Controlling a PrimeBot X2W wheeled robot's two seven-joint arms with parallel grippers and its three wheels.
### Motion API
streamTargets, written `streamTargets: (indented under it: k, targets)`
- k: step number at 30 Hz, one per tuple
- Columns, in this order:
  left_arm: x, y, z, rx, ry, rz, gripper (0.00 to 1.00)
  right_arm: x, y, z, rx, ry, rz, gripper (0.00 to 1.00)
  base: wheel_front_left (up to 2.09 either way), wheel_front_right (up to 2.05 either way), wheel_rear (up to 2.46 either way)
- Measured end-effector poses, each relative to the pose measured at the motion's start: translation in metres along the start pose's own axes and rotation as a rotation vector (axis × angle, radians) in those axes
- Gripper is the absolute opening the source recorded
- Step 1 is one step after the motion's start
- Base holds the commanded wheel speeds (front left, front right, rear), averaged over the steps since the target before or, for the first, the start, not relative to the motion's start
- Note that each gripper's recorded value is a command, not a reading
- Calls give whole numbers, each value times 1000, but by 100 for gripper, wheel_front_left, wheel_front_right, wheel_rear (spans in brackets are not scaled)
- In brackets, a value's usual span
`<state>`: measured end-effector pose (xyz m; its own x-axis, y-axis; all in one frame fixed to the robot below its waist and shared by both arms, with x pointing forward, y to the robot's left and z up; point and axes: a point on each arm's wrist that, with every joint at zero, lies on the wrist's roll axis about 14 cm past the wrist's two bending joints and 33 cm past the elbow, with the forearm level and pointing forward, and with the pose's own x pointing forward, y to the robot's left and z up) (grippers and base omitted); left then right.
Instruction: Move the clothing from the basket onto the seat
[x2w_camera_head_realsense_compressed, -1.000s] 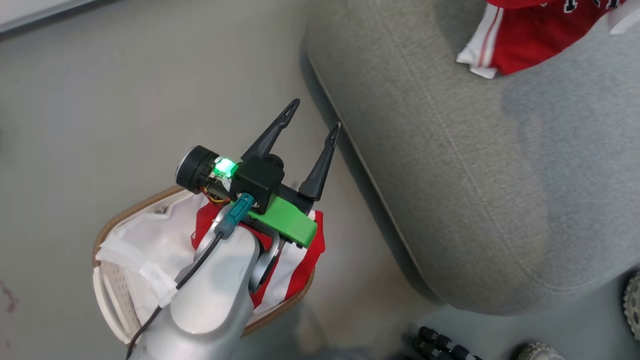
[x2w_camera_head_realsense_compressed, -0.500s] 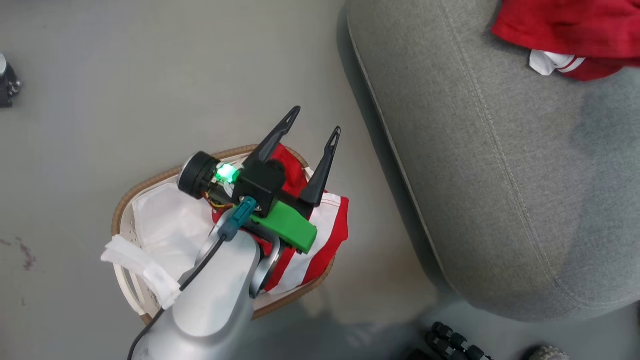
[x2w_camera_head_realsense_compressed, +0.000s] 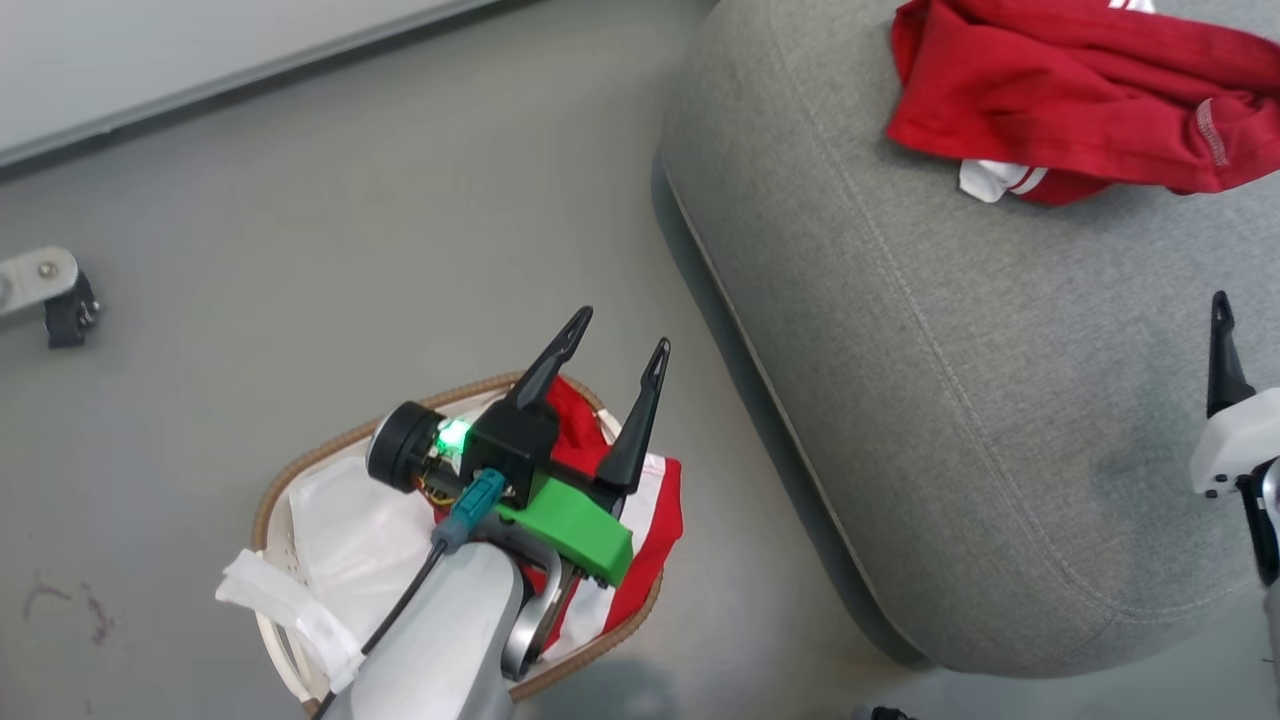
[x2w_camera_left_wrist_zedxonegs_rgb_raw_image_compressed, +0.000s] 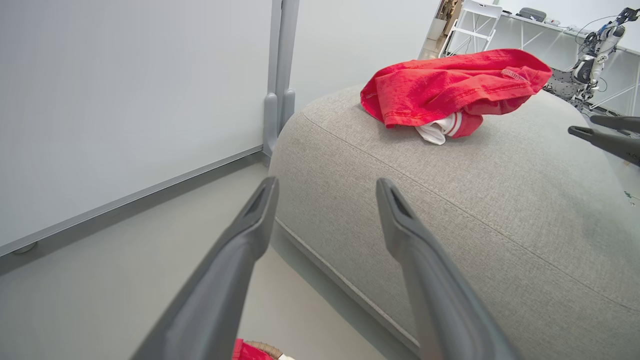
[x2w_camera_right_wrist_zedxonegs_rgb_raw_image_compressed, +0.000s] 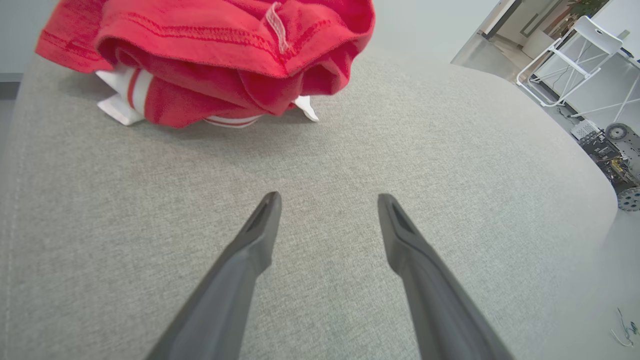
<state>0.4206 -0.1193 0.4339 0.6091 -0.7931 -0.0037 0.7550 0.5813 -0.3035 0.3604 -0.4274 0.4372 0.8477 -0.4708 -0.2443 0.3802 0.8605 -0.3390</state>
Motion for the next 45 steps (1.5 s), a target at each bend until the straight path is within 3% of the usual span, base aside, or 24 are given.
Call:
streamTargets:
  k: [11, 20, 33, 45]
  targets:
    - [-21, -11, 27, 58, -39, 53, 100, -23, 29, 86, 145, -291, 62, 100, 0, 0, 0]
    - [-54, 35, 44, 88, -67, 262, 100, -34, 92, 128, 227, -405, 229, 100, 0, 0, 0]
    - [-143, 101, 49, 96, -76, 611, 100, -53, 163, 128, 323, -385, 395, 100, 0, 0, 0]
    - [-219, 108, 36, 78, -54, 795, 100, -89, 194, 107, 316, -337, 501, 100, 0, 0, 0]
